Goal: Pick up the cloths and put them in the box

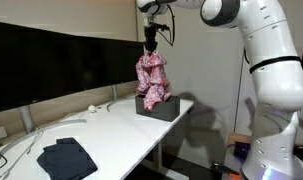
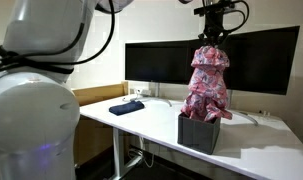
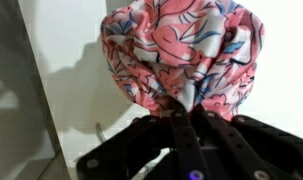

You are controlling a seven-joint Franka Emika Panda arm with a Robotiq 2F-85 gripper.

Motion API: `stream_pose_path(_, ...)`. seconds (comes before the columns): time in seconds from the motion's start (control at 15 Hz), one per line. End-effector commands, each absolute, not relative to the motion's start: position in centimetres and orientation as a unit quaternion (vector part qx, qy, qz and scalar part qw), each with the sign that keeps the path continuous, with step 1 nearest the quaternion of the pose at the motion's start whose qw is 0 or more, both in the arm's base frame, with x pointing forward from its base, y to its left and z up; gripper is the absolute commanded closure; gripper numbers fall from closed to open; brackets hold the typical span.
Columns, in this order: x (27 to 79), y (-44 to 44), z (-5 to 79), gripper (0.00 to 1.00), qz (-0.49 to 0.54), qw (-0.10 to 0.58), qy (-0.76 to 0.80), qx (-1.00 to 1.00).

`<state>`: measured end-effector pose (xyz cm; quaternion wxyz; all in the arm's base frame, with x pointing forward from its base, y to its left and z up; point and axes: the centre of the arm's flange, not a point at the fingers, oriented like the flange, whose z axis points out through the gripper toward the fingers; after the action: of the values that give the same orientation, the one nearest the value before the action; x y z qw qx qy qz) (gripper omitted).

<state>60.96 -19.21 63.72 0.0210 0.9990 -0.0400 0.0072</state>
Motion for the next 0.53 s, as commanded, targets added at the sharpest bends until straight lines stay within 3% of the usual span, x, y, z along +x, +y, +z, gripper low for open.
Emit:
stream_pose_path(0.0, 60.3, -18.9, 59.5, 0.90, -0.001, 0.015, -0.029, 0.999)
stream_pose_path(0.47, 60.9, -17.1, 50.6, 0.91, 0.041, 0.077, -0.030, 0.996)
